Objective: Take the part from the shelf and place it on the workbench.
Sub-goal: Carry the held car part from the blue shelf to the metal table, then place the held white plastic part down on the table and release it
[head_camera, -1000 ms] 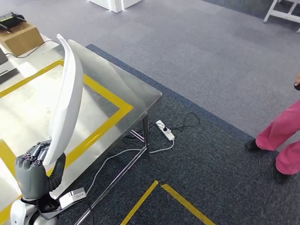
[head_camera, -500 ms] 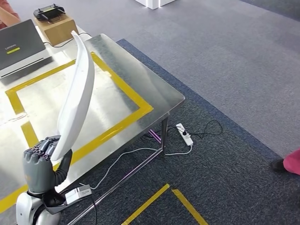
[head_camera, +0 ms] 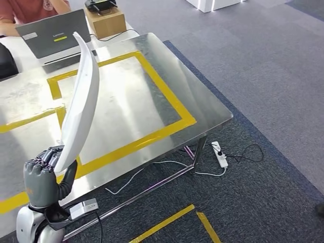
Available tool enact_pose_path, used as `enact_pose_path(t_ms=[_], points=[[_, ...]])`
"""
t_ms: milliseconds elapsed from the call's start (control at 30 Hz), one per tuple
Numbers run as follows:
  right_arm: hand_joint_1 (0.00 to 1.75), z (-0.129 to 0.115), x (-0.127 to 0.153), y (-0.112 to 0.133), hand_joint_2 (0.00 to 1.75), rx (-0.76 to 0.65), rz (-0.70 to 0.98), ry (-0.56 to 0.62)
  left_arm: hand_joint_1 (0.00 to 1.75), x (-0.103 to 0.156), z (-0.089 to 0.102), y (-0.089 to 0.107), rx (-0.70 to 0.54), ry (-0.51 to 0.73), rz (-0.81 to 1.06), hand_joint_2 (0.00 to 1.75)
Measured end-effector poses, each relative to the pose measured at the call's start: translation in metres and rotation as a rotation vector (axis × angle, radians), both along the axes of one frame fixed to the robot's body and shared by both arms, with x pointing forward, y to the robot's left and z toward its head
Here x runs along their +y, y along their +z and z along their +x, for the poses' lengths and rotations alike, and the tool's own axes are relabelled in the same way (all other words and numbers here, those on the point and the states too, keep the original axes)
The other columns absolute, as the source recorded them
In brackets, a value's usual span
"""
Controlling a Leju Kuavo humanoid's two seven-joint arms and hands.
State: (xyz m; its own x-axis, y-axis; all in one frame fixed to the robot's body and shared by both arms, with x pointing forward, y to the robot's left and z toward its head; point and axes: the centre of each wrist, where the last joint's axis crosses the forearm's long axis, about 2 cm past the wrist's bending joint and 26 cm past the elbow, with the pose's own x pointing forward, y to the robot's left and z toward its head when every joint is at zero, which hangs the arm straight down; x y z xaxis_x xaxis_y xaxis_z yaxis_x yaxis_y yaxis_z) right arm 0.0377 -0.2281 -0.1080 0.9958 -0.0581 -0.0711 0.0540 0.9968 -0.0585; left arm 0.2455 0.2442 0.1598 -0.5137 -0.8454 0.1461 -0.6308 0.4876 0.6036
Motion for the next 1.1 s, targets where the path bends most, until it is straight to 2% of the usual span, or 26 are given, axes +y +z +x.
enact_pose_path(t_ms=[1100], points=[[0.0,0.0003,0.0006,0.0002,0.0,-0.005,-0.016,-0.001,1.75,-0.0033,0.005,-0.0004,0.014,-0.007,-0.018,1.75]])
